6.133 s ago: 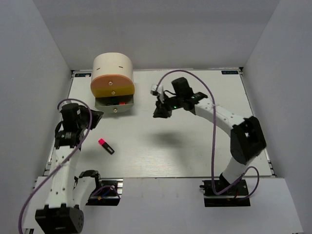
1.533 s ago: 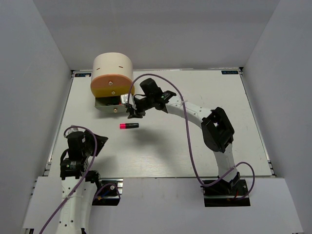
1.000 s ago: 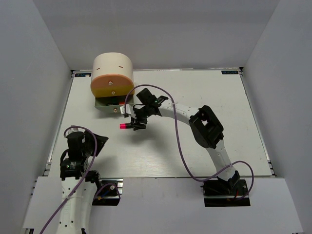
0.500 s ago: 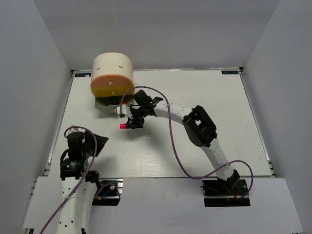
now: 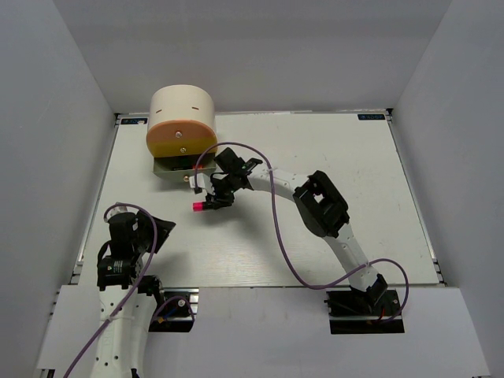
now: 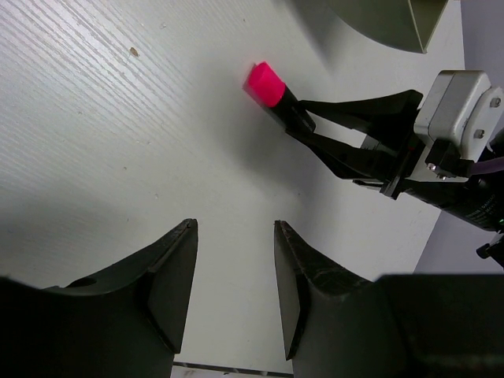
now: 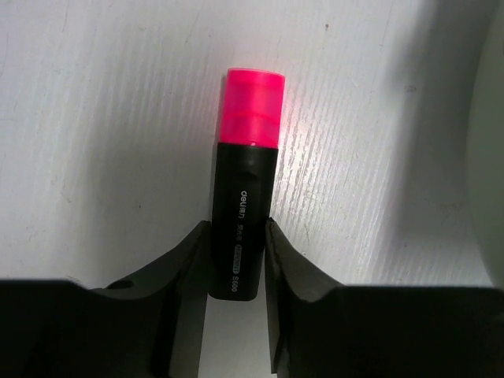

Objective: Sort the stationery into containers
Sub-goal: Pick up the pen from the center of the board, then place the pen in the drawer.

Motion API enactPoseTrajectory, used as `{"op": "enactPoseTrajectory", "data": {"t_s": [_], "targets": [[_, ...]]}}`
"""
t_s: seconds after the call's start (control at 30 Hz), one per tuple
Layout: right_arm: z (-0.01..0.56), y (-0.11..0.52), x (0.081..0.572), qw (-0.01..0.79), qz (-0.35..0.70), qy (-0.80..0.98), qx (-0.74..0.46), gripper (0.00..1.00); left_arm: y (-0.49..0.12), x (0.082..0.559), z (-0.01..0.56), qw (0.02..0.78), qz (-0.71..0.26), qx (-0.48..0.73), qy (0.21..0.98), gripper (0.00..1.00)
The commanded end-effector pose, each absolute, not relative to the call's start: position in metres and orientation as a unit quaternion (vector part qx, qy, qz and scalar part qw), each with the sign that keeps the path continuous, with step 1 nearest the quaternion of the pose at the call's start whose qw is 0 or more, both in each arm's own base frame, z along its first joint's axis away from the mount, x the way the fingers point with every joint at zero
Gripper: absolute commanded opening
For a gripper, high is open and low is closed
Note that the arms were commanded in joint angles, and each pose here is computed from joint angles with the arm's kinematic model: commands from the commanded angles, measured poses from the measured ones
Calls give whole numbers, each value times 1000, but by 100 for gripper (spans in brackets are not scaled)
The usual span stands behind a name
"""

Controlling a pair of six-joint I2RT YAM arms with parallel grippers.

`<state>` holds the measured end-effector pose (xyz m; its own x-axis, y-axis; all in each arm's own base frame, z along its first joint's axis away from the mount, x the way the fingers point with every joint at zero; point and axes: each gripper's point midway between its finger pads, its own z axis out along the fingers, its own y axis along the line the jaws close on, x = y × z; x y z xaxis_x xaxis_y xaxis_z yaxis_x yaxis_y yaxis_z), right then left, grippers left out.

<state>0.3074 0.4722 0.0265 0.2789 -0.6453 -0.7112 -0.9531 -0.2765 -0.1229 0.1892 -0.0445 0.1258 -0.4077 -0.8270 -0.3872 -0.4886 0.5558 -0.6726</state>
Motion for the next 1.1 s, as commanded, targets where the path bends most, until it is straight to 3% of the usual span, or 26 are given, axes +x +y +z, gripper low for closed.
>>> {"op": "enactPoseTrajectory", "data": {"t_s": [0.0,0.03,0.2,0.53,0.87,1.07], "targets": [[11,457,285,234,281,535,-762,30,-44,189,127,360,-234,-404,808,54],[14,456,283,232,282,532,-764,22,-44,189,127,360,-234,-404,808,54],[37,449,265,219,308,528,-760,0,-44,191,130,368,-237,-402,804,54],[194,477,296,396,301,501,-708,0,-47,198,134,377,-250,-393,801,54],[233,506,385,544,180,500,-649,0,-47,197,133,376,-250,-393,801,54],[235,521,419,588,136,491,-628,0,-47,196,139,383,-255,-394,795,54]]}}
